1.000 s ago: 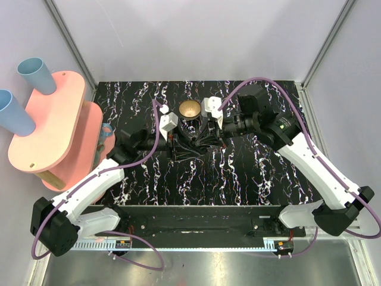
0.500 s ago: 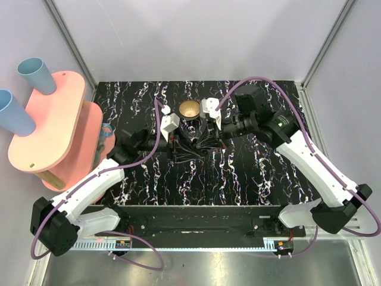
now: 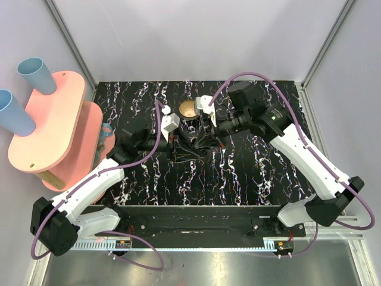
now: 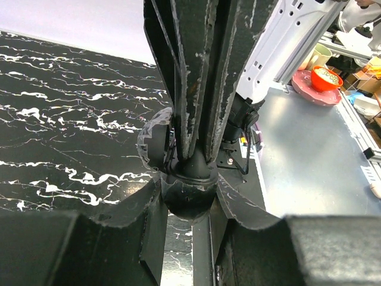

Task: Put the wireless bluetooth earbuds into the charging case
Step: Insert the left earbud into the left side groove of the charging case.

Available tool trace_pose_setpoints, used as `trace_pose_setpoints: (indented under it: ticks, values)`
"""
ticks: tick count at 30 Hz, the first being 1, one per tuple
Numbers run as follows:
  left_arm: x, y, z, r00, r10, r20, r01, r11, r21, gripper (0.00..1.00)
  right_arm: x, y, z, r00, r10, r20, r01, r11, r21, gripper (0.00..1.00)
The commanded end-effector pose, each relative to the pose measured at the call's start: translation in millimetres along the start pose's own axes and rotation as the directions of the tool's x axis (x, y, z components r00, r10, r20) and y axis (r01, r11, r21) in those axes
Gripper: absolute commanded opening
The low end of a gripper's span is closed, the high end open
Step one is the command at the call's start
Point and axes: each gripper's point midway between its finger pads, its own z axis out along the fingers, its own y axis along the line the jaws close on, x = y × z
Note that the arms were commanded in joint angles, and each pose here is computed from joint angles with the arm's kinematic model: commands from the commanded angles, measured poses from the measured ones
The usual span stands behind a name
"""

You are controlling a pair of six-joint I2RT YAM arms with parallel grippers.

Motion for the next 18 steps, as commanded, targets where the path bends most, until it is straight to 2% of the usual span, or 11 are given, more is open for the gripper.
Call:
trace_pose_setpoints:
  ticks: [1, 6, 13, 18]
  values:
    - [-45, -12, 1, 0.984, 0.157, 0.087, -0.159, 0.987, 0.024, 0.03, 11, -3, 5, 0.995, 0.090, -0.049, -0.090, 0.996, 0.000, 0.08]
    - [-43, -8, 2, 0.985, 0.152, 0.085, -0.154, 0.988, 0.013, 0.04, 15, -6, 7, 0.990, 0.121, -0.065, -0.120, 0.992, 0.028, 0.13]
    - [-44, -5, 2, 0.984, 0.157, 0.088, -0.157, 0.988, -0.004, 0.04, 11, -30, 3, 0.989, 0.134, -0.060, -0.121, 0.974, 0.189, 0.18]
    - [-45, -3, 2, 0.983, 0.160, 0.094, -0.159, 0.987, -0.017, 0.06, 6, -35, 5, 0.992, 0.121, -0.017, -0.115, 0.969, 0.219, 0.30]
